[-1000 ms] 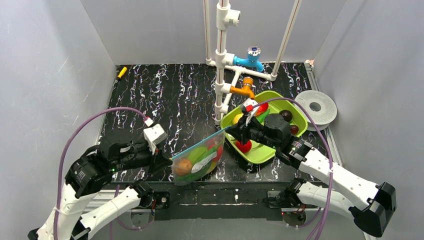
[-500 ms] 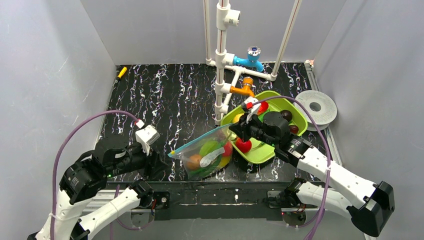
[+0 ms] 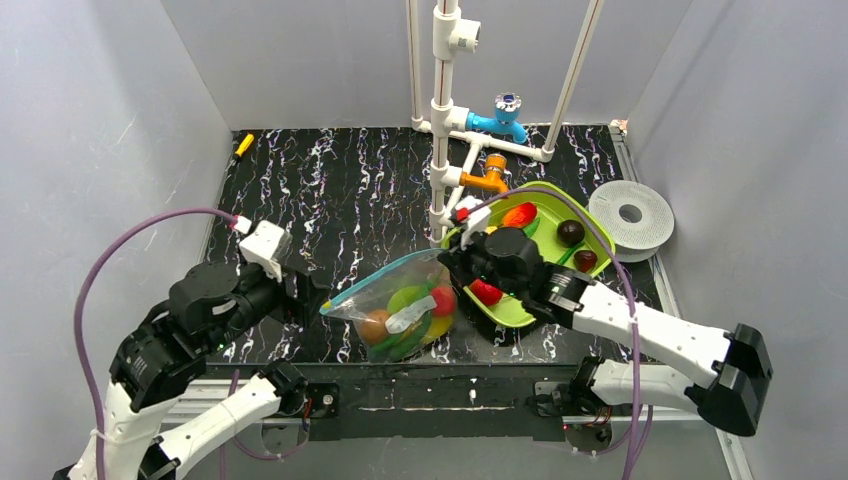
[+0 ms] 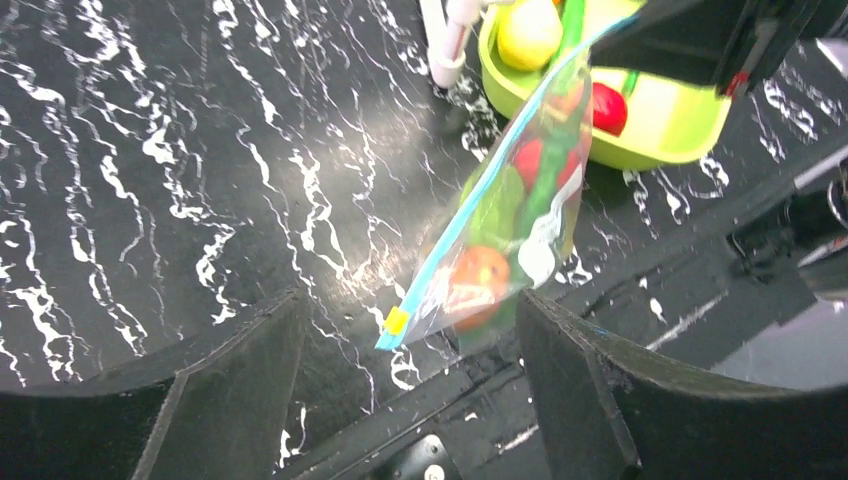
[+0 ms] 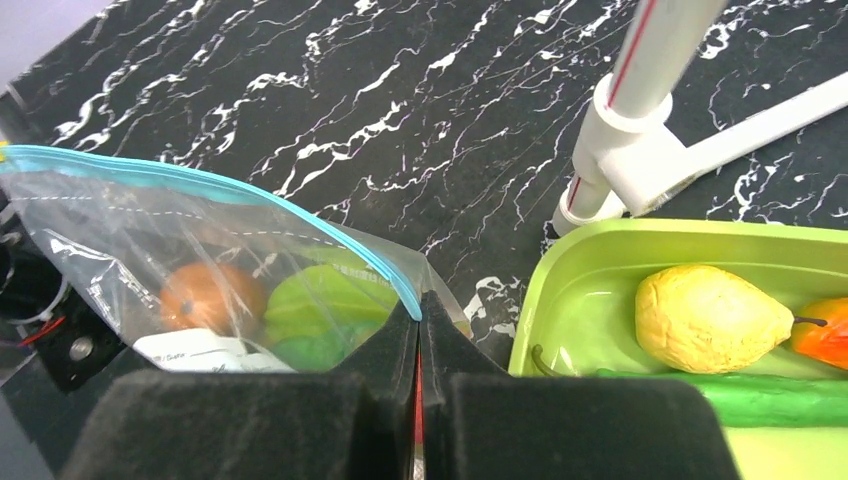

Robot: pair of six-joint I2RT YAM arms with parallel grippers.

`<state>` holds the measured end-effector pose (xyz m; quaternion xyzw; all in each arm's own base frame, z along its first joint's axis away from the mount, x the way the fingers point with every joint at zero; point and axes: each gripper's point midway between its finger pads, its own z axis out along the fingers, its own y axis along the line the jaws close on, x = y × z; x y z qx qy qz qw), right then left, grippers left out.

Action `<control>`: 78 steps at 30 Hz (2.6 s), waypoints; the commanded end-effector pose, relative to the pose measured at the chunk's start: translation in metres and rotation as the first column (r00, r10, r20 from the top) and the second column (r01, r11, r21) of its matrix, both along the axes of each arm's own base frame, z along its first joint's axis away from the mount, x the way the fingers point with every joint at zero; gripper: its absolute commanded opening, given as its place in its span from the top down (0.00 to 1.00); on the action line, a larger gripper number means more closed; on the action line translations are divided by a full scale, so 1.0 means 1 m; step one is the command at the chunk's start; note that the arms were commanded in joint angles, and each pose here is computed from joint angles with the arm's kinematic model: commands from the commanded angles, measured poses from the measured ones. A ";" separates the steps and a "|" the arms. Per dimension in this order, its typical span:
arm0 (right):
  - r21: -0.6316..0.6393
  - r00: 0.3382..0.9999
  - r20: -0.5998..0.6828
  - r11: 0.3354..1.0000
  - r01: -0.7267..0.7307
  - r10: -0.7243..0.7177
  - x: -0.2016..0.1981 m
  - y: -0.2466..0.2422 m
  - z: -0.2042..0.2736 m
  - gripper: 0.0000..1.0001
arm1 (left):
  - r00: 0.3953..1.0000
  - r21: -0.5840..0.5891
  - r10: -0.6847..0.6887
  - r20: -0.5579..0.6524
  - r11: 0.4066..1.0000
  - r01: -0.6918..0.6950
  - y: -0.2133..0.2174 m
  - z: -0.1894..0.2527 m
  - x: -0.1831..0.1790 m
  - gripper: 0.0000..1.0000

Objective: Place the food in the zip-top bag and seal the zipper
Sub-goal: Place the zipper food storage bag at the center of the board, then reset both arms

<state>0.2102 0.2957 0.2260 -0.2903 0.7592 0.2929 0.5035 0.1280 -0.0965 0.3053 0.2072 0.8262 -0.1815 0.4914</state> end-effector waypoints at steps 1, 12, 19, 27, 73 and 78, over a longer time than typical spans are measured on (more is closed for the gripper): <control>-0.008 0.987 0.089 0.990 0.137 -0.136 0.014 0.024 0.029 0.99 | 0.987 -0.068 0.111 0.112 0.992 -0.104 0.016 0.027 0.010 0.23; -0.244 0.943 0.233 0.924 0.295 -0.239 0.061 0.099 0.031 0.99 | 0.977 -0.131 0.145 0.154 0.984 -0.125 0.041 0.041 -0.013 0.07; -0.329 0.932 0.286 0.891 0.313 -0.222 0.087 0.147 0.022 0.99 | 0.971 -0.169 0.151 0.184 0.978 -0.120 0.054 0.048 -0.028 0.05; -0.357 0.946 0.267 0.892 0.276 -0.186 0.106 0.203 -0.002 0.99 | 0.964 -0.196 0.167 0.205 0.972 -0.127 0.067 0.058 -0.040 0.05; 0.294 0.701 0.298 0.761 0.579 -0.648 -0.034 -0.253 0.239 0.02 | 0.802 -0.338 0.313 0.509 0.929 -0.148 0.073 0.152 -0.004 0.03; 0.305 0.688 0.291 0.746 0.592 -0.665 -0.032 -0.255 0.232 0.02 | 0.805 -0.333 0.308 0.507 0.931 -0.147 0.072 0.150 -0.004 0.03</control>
